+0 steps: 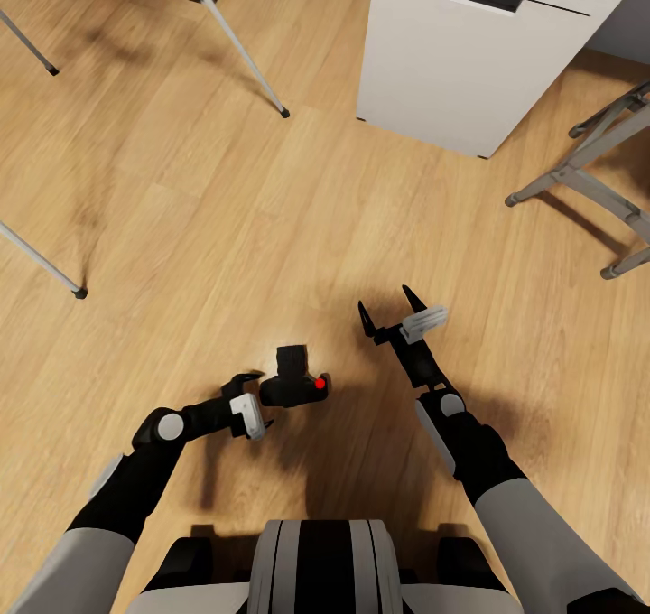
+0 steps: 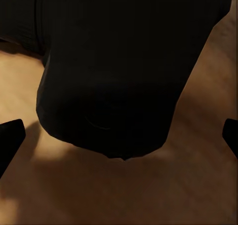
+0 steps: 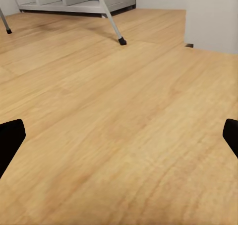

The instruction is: Attach the digital camera to the camera tripod in the bedroom.

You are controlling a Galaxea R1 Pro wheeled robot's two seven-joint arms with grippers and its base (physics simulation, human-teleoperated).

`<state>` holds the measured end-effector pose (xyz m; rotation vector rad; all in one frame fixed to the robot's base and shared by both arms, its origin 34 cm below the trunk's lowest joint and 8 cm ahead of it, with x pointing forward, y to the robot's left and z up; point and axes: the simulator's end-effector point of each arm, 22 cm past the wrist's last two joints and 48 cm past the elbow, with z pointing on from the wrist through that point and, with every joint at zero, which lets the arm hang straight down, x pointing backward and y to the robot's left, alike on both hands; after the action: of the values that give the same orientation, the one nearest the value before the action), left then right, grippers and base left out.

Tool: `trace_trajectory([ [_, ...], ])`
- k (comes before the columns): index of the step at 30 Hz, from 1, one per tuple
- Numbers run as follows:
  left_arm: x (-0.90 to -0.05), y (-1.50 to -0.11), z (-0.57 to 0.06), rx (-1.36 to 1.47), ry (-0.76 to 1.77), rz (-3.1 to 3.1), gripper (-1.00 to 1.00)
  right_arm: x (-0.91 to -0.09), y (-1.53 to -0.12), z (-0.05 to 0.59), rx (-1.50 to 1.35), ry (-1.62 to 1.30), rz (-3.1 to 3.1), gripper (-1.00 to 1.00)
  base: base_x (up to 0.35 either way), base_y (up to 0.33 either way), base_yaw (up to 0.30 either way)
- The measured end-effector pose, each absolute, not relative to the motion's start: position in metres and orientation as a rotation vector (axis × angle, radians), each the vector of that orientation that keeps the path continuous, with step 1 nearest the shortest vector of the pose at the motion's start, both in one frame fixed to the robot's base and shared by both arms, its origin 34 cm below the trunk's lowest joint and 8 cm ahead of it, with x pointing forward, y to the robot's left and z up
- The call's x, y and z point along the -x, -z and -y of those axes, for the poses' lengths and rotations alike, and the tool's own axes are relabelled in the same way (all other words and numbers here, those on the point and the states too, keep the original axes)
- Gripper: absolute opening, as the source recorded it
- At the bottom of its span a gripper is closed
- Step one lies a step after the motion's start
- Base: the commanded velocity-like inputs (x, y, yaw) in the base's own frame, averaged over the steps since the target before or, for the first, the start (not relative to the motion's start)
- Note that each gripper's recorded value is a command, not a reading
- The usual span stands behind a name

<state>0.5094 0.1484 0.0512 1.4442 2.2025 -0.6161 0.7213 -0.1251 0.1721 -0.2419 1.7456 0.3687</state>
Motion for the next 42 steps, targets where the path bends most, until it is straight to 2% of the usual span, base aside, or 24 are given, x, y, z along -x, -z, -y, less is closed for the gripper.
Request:
trace_trajectory([
  [42,-0.525,-0.053,-0.133,-1.393,0.596,-2.196,1.0,-0.722,-0.172,0.126,0.241,-0.367,-1.745,1.0,0.0,0.0,0.0],
])
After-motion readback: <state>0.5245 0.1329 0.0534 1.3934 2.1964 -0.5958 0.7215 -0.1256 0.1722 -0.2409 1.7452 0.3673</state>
